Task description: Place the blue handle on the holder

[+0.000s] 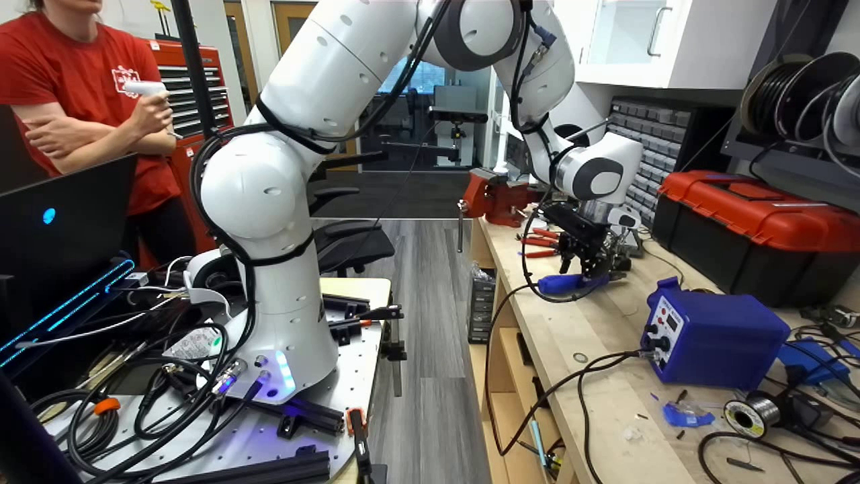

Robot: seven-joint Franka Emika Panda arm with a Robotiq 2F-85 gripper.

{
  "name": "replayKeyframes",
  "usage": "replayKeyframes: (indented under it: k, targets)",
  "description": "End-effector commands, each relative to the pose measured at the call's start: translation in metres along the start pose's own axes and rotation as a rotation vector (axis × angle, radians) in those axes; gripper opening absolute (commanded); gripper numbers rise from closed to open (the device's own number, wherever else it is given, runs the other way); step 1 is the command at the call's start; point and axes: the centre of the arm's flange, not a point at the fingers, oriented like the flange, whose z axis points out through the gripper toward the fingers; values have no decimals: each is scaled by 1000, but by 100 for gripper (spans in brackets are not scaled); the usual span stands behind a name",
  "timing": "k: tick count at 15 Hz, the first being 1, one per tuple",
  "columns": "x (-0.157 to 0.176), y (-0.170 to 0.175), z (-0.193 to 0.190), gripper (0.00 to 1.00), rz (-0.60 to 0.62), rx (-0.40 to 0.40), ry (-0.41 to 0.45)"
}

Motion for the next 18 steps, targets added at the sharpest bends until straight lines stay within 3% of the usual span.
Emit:
replayKeyframes:
  k: [1,5,11,18]
  targets:
    - [-16,6,-17,34,20,-11,5]
    - [-21,13,-27,12,33,-20,20]
    - [-24,12,-40,12,42,-26,45]
    - [-33,21,-100,12,137,-92,182]
